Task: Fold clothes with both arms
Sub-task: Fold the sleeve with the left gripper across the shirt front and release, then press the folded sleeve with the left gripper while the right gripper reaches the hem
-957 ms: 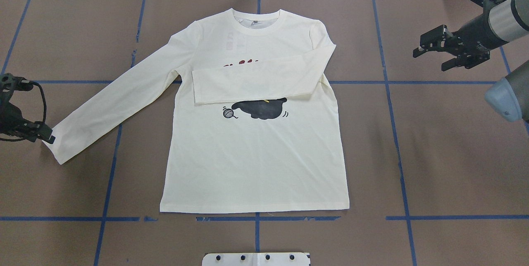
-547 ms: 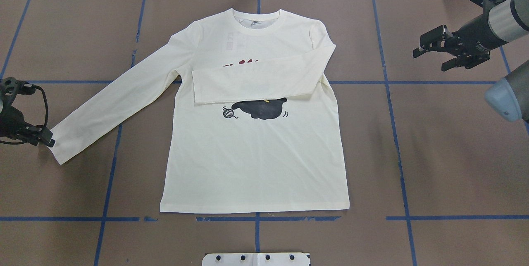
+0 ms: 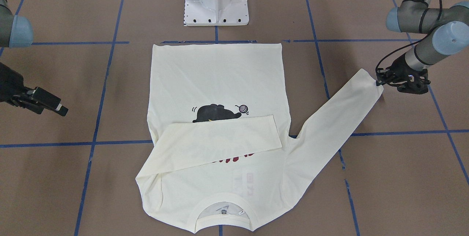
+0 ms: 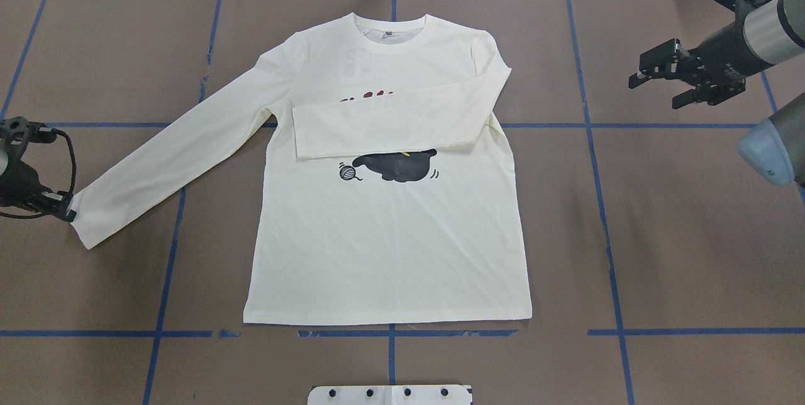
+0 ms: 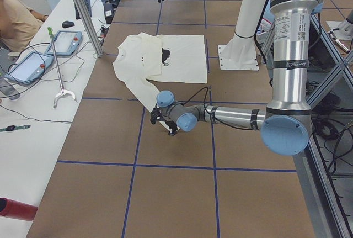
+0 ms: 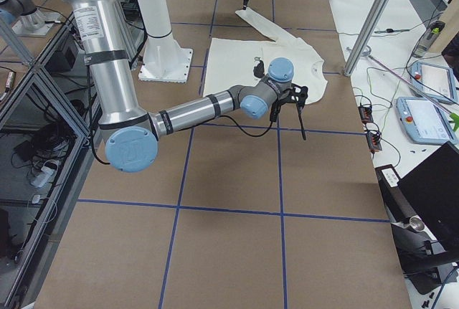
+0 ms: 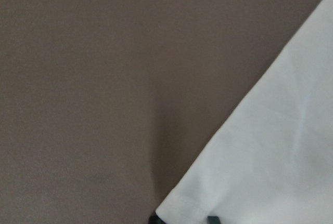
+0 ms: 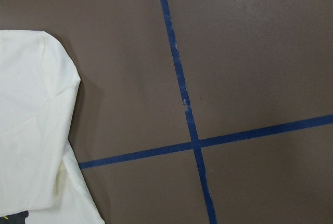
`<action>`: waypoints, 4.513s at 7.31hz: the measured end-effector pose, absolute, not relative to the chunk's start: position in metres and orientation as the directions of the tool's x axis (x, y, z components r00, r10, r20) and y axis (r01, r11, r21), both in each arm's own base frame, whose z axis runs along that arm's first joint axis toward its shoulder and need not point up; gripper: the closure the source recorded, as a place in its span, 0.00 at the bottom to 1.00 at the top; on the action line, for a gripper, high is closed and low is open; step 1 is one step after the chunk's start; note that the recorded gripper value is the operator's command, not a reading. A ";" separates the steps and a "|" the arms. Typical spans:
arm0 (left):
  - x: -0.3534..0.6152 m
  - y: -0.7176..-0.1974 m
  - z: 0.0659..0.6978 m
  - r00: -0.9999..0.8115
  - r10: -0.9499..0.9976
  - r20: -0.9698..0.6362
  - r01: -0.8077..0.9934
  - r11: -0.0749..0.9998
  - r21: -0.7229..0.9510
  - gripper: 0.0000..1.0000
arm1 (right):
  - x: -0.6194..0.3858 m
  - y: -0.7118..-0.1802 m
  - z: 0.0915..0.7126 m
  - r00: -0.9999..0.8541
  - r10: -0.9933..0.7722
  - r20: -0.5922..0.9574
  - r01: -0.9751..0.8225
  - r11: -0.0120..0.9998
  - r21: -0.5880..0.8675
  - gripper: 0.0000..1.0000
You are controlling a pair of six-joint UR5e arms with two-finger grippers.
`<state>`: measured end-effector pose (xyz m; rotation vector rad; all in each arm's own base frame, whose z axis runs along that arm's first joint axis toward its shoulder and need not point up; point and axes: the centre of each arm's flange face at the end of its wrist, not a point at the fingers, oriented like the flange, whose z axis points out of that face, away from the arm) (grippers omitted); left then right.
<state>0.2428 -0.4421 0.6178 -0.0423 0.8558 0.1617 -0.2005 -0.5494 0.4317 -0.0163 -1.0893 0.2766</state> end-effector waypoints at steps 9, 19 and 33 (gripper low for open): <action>0.453 -0.500 0.186 0.271 -0.114 -0.956 -0.031 0.991 -0.127 1.00 | -0.141 -0.511 0.470 0.448 0.230 0.864 -0.243 0.961 -0.130 0.00; 0.676 -0.545 0.091 0.195 -0.322 -0.926 0.187 0.940 -0.287 0.54 | -0.096 -0.472 0.502 0.440 0.145 0.886 -0.241 0.970 -0.038 0.00; 0.403 -0.464 0.236 0.180 -0.143 -0.973 0.127 0.984 -0.121 0.42 | -0.481 -0.177 0.371 0.480 0.527 0.701 -0.536 0.809 -0.241 0.23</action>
